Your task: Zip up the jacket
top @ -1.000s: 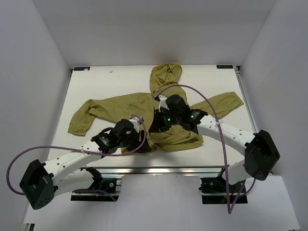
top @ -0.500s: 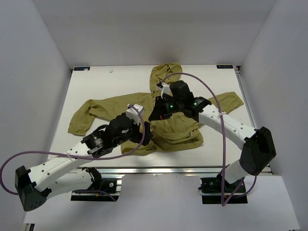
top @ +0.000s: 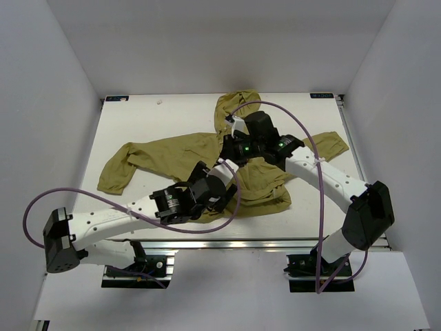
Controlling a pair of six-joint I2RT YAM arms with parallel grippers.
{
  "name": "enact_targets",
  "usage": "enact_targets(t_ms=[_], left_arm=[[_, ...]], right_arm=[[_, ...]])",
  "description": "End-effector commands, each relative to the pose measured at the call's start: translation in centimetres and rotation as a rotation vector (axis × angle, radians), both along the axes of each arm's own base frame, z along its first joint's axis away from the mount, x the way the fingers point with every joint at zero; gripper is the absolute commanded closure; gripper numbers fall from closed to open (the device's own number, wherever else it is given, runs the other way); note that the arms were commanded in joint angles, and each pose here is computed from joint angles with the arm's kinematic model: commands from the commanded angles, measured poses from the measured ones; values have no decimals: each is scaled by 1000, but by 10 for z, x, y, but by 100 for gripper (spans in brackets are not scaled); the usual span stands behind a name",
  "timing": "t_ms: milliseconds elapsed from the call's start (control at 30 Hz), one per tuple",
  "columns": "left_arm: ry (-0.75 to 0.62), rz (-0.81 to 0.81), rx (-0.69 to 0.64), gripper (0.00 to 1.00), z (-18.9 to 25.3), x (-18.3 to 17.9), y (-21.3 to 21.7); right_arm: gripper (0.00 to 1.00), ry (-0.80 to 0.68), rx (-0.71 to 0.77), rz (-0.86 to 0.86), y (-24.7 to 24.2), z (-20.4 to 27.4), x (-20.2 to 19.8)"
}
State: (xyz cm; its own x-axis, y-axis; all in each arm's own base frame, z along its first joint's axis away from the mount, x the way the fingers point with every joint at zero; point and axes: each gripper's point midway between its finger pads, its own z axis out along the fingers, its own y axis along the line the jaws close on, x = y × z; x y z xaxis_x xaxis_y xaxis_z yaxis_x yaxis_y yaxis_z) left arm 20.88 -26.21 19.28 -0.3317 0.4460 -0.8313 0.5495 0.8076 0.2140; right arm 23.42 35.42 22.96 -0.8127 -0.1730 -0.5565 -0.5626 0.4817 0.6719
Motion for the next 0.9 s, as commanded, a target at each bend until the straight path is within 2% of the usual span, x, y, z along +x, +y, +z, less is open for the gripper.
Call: enact_targets(t_ms=[0,100,167,200,667,767,867], left_arm=[[-96,88,60,3,17,14,17],[-116,82,56,5,15,16,16],[-127,69,39,15,15,17,11],[-126,60,41,16,14,17,10],[-139,4,51,17,-3,19,-3],[-148,-18,40,28,-5,20,-10],[-153,-6,48,31,-10,22,-10]], right_arm=[[100,-30,61,23,2,27,0],[100,-27,66,24,1,27,0],[100,-23,72,28,2,28,-1],[100,-24,75,31,2,28,-1],[100,-14,100,44,-1,31,0],[100,-7,111,54,-1,33,-2],[100,0,120,59,-2,33,0]])
